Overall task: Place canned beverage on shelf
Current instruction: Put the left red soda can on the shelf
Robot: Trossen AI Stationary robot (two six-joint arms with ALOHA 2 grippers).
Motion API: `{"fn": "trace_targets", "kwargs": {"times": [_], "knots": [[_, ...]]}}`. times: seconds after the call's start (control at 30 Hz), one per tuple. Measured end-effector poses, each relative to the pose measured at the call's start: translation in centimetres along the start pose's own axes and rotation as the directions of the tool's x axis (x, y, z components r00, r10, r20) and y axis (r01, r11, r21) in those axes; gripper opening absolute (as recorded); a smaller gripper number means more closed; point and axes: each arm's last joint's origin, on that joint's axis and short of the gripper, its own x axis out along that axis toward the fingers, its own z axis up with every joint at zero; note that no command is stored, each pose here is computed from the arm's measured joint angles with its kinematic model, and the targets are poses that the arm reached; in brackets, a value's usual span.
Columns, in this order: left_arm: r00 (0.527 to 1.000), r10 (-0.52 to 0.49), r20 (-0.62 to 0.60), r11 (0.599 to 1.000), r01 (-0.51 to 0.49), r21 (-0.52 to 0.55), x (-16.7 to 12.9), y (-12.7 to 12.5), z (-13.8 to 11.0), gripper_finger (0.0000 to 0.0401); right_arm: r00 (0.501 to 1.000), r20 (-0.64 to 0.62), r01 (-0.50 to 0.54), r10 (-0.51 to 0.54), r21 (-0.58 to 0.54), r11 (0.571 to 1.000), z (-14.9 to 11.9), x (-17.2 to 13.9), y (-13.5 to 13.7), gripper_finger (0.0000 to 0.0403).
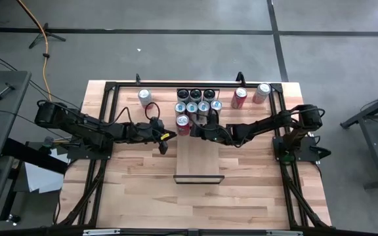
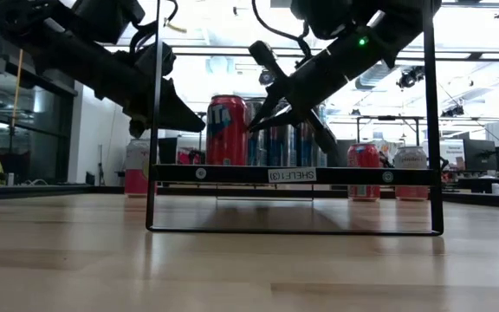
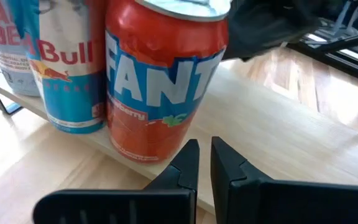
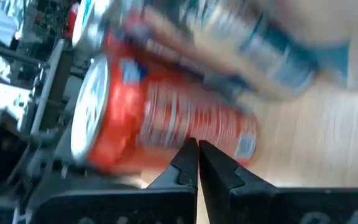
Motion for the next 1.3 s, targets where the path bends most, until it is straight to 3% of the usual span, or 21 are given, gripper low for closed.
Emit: {"fn": "trace_targets", "kwargs": {"times": [0.47, 1.03, 1.3], "knots": [[0.995, 0.083, 0.058, 0.996, -0.086, 0.038, 0.4, 1.4, 0.9, 0.0, 0.999, 0.04, -0.005, 0.004, 0.03, 1.0, 1.4, 0.6, -0.1, 0.0], [0.989, 0.126, 0.072, 0.989, -0.13, 0.063, 0.5, 2.3, 1.3, 0.0, 0.998, -0.048, -0.049, 0.05, 0.014, 0.999, -0.5, -0.2, 0.5, 0.0], [0.99, 0.125, 0.072, 0.99, -0.129, 0.064, 0.5, 2.3, 1.3, 0.0, 0.999, -0.023, -0.042, 0.043, 0.014, 0.999, -0.3, -0.1, 0.4, 0.0]]}}
